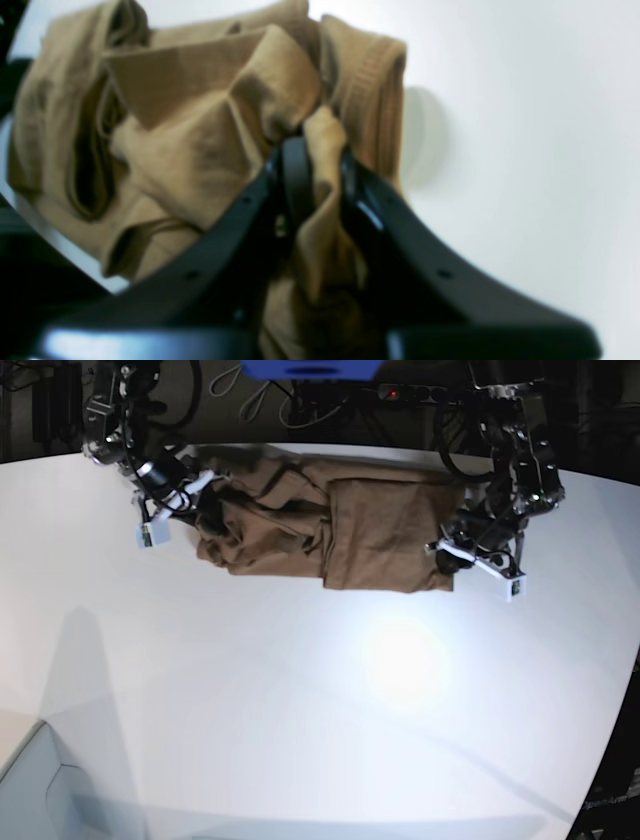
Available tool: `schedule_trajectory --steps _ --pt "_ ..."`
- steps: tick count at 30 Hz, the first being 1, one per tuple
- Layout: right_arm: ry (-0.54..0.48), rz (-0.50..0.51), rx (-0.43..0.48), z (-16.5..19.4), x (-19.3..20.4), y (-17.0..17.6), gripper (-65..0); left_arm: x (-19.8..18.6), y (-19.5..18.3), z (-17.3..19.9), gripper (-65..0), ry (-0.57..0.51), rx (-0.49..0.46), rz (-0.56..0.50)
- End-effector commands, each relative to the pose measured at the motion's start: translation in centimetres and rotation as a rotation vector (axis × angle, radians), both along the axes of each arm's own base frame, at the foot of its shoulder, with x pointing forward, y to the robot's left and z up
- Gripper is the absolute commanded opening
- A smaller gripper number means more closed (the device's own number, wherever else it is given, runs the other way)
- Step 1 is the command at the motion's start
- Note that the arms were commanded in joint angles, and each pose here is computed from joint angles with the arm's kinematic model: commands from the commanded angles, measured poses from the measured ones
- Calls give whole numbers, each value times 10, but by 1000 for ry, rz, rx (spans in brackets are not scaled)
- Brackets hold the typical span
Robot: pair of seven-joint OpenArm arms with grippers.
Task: Layout the t-shirt on the table in an organized manner, then fold the t-shirt properly
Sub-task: 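Fold the strip's end over toward the right gripper with the left gripper, then lift the strip's end with the right gripper and fold it over the left gripper's side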
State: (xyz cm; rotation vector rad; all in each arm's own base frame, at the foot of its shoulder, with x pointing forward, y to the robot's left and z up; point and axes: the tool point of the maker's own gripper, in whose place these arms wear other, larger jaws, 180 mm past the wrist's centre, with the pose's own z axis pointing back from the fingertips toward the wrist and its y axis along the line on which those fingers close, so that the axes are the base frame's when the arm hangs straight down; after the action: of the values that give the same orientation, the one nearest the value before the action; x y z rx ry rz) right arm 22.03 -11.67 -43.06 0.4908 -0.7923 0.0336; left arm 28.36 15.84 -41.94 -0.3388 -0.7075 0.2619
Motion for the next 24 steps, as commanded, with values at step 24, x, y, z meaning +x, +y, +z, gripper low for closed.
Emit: schedule_trajectory --steps 24 --pt "-288 11 -79 112 29 17 -650 -49 96 30 -501 -33 143 212"
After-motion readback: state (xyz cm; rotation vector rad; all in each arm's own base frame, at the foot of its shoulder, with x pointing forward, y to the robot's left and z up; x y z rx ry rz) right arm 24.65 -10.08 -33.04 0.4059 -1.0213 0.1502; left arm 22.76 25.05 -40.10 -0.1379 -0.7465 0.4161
